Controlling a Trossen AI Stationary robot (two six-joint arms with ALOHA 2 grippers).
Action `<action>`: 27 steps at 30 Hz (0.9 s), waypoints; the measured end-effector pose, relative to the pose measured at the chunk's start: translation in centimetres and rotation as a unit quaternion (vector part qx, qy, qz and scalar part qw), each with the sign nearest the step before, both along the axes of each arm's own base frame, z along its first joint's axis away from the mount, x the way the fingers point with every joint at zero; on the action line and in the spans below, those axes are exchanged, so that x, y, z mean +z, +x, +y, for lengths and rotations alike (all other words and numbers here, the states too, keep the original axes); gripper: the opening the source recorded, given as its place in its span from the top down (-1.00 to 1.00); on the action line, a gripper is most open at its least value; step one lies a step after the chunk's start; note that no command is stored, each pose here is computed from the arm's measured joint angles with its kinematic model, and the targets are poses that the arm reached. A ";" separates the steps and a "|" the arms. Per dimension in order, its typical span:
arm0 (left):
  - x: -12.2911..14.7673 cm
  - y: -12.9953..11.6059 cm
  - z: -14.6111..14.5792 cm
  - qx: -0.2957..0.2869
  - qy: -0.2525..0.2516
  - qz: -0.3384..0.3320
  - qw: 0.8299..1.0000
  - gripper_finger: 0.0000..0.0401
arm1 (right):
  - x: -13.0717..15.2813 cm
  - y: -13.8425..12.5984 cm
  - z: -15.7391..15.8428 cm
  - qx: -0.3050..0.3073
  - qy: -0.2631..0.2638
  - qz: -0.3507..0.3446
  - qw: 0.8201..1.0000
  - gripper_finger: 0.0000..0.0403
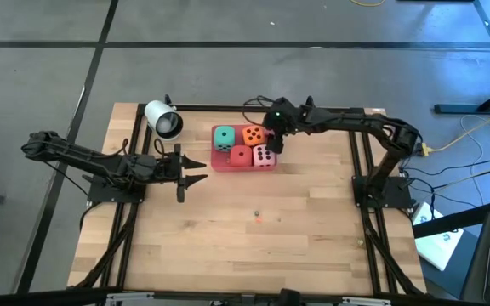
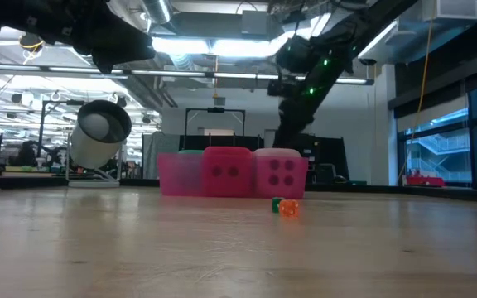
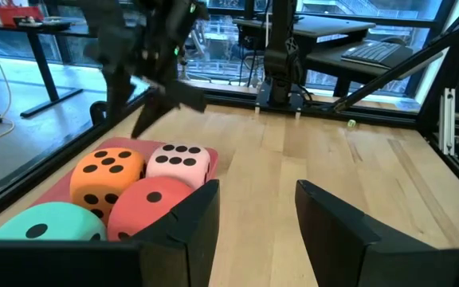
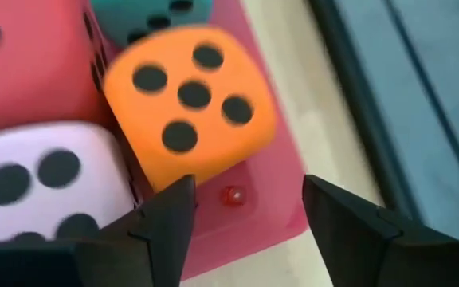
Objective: Pick & Place Dice
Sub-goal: Put the small green dice into the pink bin
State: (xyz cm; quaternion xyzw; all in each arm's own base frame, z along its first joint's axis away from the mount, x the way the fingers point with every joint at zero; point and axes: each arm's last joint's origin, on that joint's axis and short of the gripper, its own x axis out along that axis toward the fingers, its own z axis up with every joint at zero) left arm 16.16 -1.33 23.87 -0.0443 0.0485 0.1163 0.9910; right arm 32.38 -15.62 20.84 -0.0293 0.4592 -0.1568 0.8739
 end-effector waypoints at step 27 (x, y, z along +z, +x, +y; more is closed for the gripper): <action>-0.1 0.0 -0.3 -0.043 -0.026 0.000 0.999 0.22 | 9.8 -5.3 12.5 0.135 0.168 -0.093 0.972 0.65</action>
